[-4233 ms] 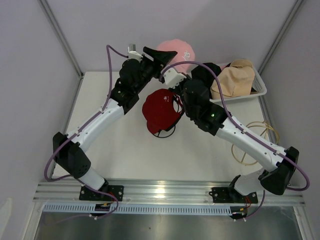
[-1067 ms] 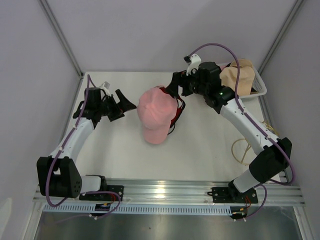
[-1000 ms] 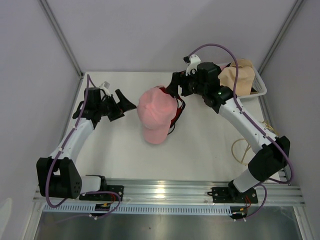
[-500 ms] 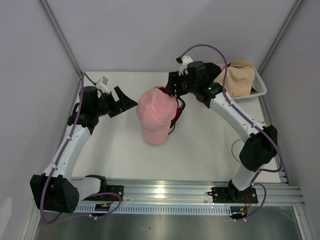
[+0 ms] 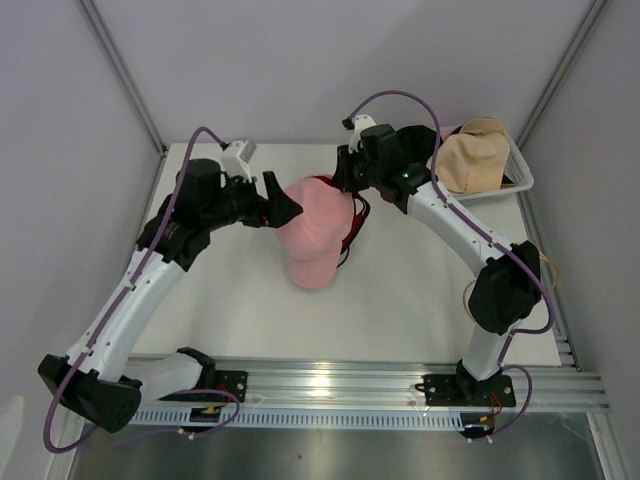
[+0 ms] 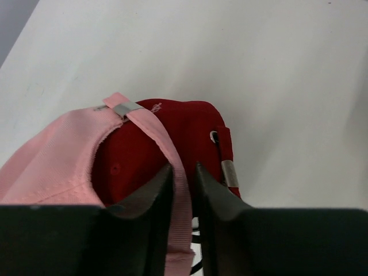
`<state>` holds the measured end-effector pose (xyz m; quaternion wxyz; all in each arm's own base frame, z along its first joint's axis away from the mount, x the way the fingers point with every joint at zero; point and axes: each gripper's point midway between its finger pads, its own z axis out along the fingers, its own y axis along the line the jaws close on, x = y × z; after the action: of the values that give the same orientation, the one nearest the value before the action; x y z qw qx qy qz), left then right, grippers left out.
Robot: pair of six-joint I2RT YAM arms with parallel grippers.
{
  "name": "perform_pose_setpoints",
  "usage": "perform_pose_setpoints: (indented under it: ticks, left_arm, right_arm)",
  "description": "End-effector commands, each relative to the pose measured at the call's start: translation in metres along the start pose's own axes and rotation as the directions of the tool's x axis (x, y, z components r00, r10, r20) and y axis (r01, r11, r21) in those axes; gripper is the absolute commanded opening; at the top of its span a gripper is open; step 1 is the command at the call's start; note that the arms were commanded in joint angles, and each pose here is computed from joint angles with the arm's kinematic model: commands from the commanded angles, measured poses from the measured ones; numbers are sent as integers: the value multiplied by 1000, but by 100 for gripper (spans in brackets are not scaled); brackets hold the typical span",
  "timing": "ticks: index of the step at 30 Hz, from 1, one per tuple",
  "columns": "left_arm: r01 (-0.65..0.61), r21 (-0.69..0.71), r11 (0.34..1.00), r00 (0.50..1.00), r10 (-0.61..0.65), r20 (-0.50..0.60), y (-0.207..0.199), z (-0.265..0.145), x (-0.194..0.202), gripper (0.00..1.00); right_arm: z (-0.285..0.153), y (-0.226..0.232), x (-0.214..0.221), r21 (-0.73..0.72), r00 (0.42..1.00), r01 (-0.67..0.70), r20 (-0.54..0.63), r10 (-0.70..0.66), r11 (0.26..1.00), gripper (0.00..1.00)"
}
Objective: Stack the hats
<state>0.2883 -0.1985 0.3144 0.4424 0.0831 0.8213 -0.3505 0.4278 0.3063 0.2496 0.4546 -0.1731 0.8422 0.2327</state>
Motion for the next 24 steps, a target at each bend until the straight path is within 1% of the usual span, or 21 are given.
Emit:
perform_pose_setpoints:
  ticks: [1,2,5,7,9,12,15,16,17,19,20,21,22,24]
  left_arm:
    - [-116,-124,985,993,111,-47,11,7,6,90]
    - [-119,-194,974,991,105,-78,25,12,13,89]
    - [-135,-254,958,988,110,-109,34,19,18,88]
    - [-134,-261,956,988,107,-114,35,24,20,87]
    - [-129,-273,954,989,104,-105,35,30,19,83]
    - [-129,-257,958,990,111,-84,29,38,15,77]
    - [-128,-241,962,991,113,-76,24,47,17,69]
    - [-126,-232,965,991,111,-75,24,49,19,65]
    - [-121,-214,969,992,114,-48,20,53,14,54]
    - [-117,-195,974,993,110,-49,18,56,18,45]
    - [-117,-189,975,993,110,-47,17,57,18,29]
    - [-117,-190,975,993,110,-46,17,56,17,21]
    - [-120,-194,974,993,115,-41,16,54,14,9]
    - [-144,-194,971,990,141,-28,14,50,8,1]
  right_arm:
    - [0,-5,-11,45,1000,17,23,-18,999,22]
    - [0,-6,-11,51,1000,15,23,-17,999,19]
    - [-1,-7,-11,59,1000,12,23,-14,998,12]
    - [-1,-6,-11,58,1000,13,23,-14,998,8]
    - [-1,-6,-10,60,1000,5,20,-6,998,3]
    - [-2,-6,-10,59,1000,-6,23,4,998,1]
    - [-4,-5,-12,57,999,-16,31,14,998,0]
    - [-4,-5,-12,58,999,-19,29,18,998,0]
    - [-5,-4,-12,56,999,-20,30,18,998,0]
    - [-6,-2,-12,54,999,-25,33,24,998,0]
    - [-7,-3,-12,56,999,-29,34,27,998,0]
    - [-10,-3,-15,55,999,-29,39,27,998,0]
    - [-12,-2,-16,55,999,-34,44,31,998,0]
    - [-18,2,-20,47,998,-36,57,33,998,0]
